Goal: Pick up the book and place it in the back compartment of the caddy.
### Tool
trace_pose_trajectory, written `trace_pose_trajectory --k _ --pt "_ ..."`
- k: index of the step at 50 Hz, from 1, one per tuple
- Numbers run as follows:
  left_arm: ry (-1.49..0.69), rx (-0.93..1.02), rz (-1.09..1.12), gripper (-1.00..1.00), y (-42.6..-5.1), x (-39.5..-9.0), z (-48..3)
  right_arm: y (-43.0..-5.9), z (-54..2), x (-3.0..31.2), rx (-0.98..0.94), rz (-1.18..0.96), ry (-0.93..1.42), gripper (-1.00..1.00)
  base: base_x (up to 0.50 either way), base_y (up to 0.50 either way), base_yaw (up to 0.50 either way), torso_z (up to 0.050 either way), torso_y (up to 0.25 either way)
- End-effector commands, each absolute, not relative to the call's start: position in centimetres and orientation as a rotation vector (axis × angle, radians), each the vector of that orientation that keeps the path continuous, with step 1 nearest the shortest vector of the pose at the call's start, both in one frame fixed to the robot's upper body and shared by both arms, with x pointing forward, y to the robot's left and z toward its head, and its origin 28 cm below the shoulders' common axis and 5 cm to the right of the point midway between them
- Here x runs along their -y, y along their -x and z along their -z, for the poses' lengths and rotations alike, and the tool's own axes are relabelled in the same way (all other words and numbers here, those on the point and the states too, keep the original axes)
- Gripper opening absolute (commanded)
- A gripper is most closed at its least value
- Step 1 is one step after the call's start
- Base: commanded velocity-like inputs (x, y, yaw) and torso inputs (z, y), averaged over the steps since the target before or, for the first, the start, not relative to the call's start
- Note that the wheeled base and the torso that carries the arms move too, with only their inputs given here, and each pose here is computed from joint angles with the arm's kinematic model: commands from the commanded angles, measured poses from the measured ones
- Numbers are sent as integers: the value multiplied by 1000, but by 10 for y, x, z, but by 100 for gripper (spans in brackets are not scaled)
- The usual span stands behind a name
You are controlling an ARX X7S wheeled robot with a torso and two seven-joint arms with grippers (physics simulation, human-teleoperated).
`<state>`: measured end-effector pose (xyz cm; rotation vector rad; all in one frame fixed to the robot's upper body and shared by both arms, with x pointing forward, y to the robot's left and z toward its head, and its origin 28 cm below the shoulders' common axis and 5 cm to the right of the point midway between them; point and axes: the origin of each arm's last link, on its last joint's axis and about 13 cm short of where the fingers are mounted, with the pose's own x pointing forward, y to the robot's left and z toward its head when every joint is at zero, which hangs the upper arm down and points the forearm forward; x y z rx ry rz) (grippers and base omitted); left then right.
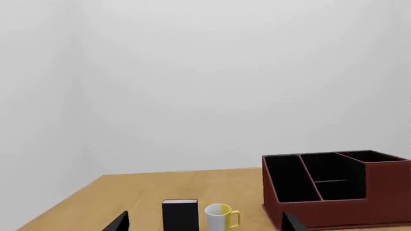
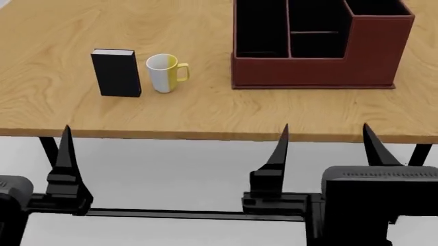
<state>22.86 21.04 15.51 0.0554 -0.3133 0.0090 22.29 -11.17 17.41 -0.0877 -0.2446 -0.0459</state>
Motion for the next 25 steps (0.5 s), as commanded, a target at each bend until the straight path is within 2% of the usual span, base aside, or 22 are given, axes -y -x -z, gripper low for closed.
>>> trace_pose_trajectory --k 1,7,25 --pt "-69 336 -6 100 -225 -209 -165 -212 -186 117 290 56 90 100 402 -285 0 0 0" --pt "-46 280 -43 100 -226 -211 -167 -207 -187 119 296 80 112 100 408 -283 0 0 0" --pt "-43 279 -16 100 -223 -210 -170 -202 -189 119 311 85 128 100 439 -247 0 0 1"
